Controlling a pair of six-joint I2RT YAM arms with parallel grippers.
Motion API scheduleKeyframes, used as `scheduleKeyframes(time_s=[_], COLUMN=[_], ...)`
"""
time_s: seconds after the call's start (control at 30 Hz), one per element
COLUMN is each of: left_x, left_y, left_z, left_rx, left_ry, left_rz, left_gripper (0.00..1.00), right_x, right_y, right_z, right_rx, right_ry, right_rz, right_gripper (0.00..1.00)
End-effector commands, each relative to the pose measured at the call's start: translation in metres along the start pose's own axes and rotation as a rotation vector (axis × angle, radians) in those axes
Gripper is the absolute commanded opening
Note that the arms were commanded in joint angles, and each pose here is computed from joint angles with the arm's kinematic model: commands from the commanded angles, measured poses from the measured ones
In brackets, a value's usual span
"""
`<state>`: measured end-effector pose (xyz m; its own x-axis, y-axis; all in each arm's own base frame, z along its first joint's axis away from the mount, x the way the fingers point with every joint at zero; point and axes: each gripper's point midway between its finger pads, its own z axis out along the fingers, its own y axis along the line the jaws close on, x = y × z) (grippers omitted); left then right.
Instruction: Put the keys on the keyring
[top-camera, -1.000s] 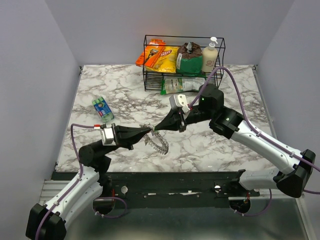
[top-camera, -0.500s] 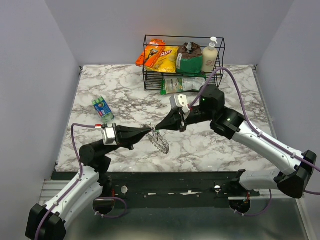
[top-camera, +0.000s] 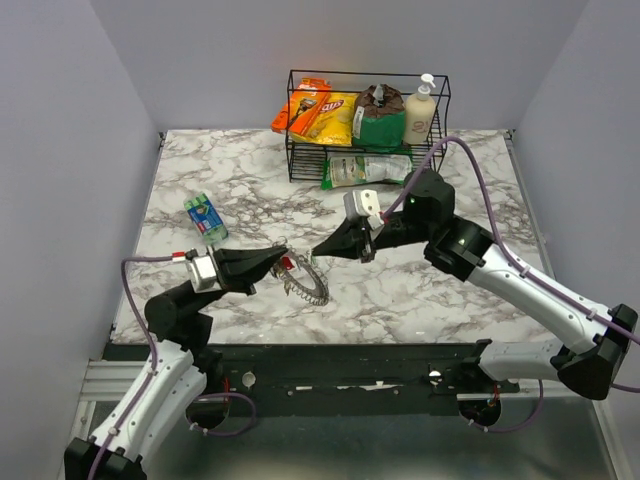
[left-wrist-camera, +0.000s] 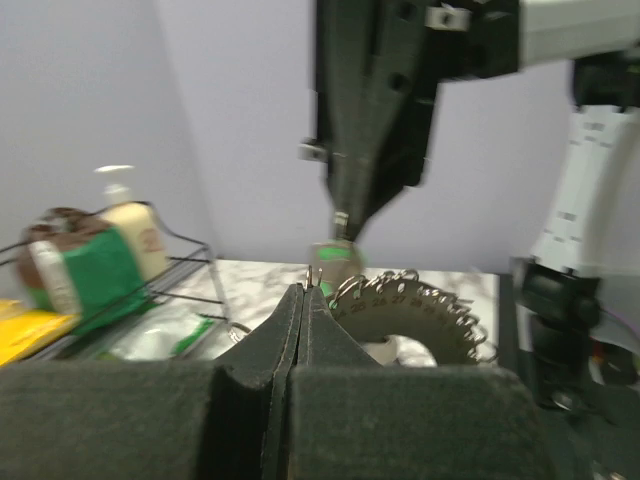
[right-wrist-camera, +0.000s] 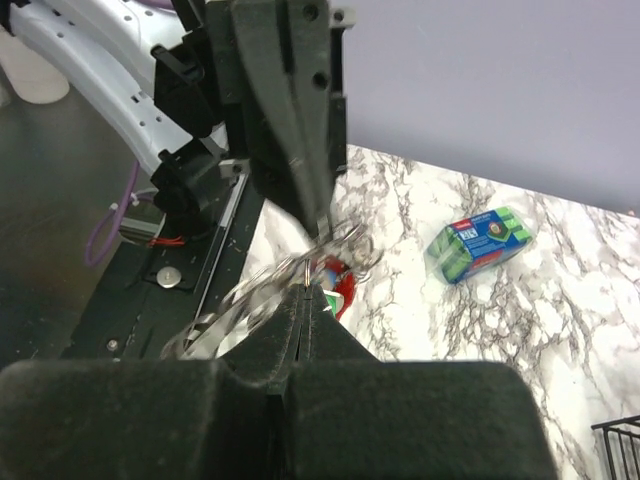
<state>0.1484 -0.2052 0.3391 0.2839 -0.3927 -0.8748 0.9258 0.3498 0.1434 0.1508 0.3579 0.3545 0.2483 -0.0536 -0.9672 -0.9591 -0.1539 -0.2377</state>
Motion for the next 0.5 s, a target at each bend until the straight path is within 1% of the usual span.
scheduleKeyframes(time_s=[0.0,0.07,0.1,0.13,0.27,0.47], left_x=[-0.032,-0.036,-0.025,-0.024,-0.028,-0.026], left_y=[0.008,0.007,0.006,0.007,0.004,0.003], left_z=[-0.011,-0.008,-0.007,-0.006,-0.007,-0.007], left_rx=[-0.056,-0.045,-0.032,-0.029,-0.029,-0.016], left_ry=[-0.080,-0.049,0.005,0.015,-0.020,-0.008], left_rz=[0.105,0.105,0.081,0.067,0.077,0.080], left_gripper=[0.00,0.00,0.00,0.00,0.00,0.00], right_x=[0.017,0.018,0.018,0.018,0.016,0.014], right_y=[0.003,0.003,0.003,0.003,0.003,-0.003], right_z=[0.007,0.008,0.009,0.010,0.010,0.009], right_rx=[-0.039,-0.049,-0.055,-0.057,-0.061,-0.030], right_ry=[0.049,0.049,0.048,0.048,0.044,0.048], right_rz=[0.031,0.038,0.040,0.044,0.049,0.041], right_gripper=[0.01,0.01,0.01,0.01,0.01,0.01])
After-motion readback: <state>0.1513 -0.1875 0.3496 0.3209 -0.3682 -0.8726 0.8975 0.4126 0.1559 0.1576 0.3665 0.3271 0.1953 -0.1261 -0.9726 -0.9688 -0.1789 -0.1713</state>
